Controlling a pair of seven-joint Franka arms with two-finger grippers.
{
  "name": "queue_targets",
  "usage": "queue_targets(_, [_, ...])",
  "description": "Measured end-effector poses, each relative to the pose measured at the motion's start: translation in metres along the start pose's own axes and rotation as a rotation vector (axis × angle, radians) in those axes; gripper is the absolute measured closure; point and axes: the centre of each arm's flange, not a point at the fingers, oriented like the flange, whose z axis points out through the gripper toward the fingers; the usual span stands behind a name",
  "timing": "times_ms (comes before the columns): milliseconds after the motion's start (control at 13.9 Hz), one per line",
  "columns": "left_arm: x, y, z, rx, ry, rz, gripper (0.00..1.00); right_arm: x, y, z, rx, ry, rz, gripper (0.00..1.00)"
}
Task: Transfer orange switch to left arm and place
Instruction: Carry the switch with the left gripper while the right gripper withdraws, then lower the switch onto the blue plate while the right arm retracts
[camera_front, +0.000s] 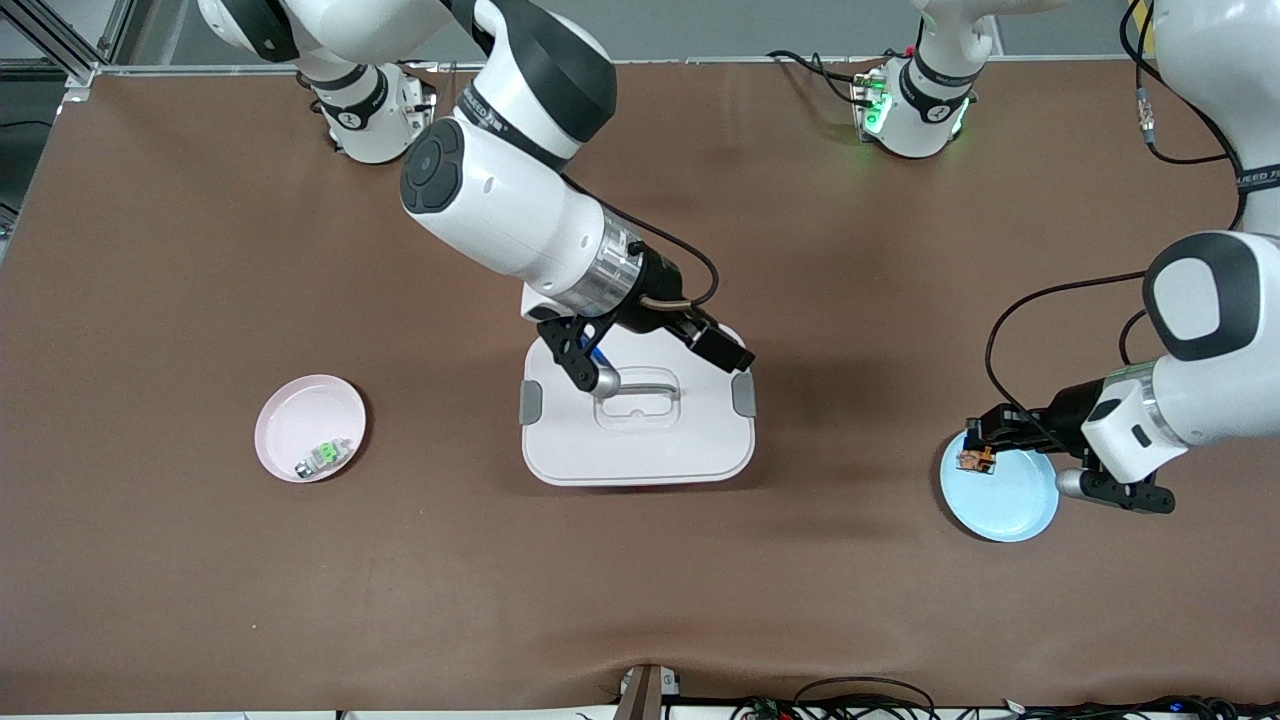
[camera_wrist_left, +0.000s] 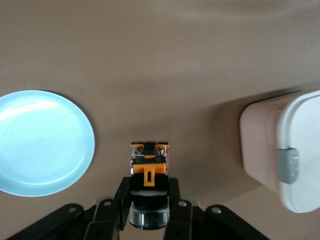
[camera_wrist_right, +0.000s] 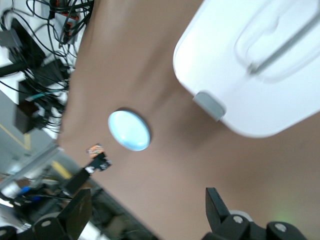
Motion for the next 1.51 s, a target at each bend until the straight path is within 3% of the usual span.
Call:
queue_targets(144, [0.001,-0.025,0.014,0.038,-0.013,0.076,0.66,0.014,0.011,-0.001,-0.107,0.035,-0.152,0.00])
queue_targets(289, [0.002,-0.057,0.031,0.048,-0.013,0.174,0.66,0.034,0.023,-0.012,-0.206,0.034,-0.312,0.00])
queue_targets(577, [0.007,-0.099,0.068,0.088,-0.005,0.434,0.66,0.084,0.045,-0.069,-0.398,0.084,-0.644,0.00])
queue_targets(938, [0.009,-0.115,0.095,0.169,-0.063,0.686,0.66,0.134,0.074,-0.134,-0.641,0.086,-0.961,0.00])
queue_targets(1082, [0.007,-0.130,0.101,0.174,-0.077,0.794,0.66,0.156,0.084,-0.154,-0.716,0.099,-1.013,0.00])
queue_targets(1298, [-0.001,-0.161,0.118,0.164,-0.097,0.955,0.66,0.181,0.098,-0.191,-0.796,0.152,-0.969,0.00])
queue_targets(1515, [-0.002,-0.172,0.144,0.159,-0.111,1.097,0.66,0.209,0.118,-0.240,-0.804,0.180,-0.892,0.00])
